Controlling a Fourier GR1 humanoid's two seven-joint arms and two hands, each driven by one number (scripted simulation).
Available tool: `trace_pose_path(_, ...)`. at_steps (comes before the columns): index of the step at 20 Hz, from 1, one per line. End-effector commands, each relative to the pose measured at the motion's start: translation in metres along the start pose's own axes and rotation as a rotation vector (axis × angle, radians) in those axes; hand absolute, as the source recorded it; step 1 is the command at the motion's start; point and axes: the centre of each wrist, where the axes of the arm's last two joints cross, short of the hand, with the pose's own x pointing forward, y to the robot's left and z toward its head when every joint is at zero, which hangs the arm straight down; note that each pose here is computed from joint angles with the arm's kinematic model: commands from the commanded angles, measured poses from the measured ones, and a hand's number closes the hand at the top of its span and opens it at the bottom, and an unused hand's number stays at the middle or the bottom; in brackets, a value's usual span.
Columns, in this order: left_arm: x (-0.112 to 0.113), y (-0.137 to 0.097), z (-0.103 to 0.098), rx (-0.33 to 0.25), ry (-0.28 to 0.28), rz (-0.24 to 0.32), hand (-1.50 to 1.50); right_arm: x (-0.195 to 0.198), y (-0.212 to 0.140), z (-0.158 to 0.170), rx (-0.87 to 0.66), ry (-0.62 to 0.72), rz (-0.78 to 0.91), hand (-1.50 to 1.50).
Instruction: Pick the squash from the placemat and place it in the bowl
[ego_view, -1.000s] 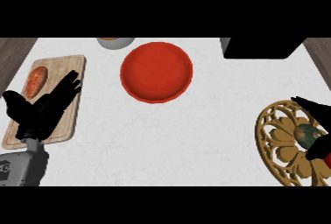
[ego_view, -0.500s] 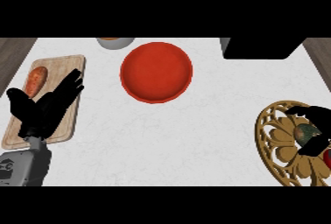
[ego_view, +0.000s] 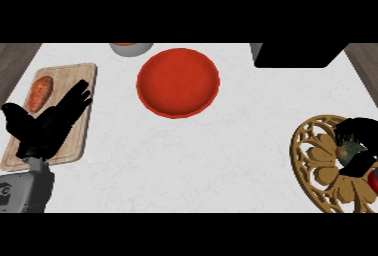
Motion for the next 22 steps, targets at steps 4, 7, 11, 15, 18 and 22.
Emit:
trace_pose_path(4,0.0,-0.009,-0.009,0.01,0.009,0.002,0.0,-0.004,0.001,-0.001,-0.053,-0.056,-0.01,1.5)
trace_pose_path(7,0.001,0.001,0.004,0.0,-0.008,-0.002,0.0,0.065,0.017,-0.003,-0.034,-0.006,-0.022,1.5)
trace_pose_path(11,-0.001,-0.002,0.0,-0.001,-0.001,-0.001,0.0,0.129,0.069,-0.005,-0.001,0.121,-0.107,1.5)
trace_pose_path(15,-0.002,-0.002,-0.002,0.018,-0.007,0.008,0.0,0.156,0.051,0.014,-0.087,0.093,-0.088,1.5)
trace_pose_path(18,-0.01,0.012,-0.005,0.029,0.014,0.008,0.0,0.169,0.026,0.036,-0.135,0.027,-0.106,1.5)
trace_pose_path(22,-0.004,0.003,-0.003,0.014,0.002,0.01,0.0,0.193,0.011,0.08,-0.204,-0.007,-0.11,1.5)
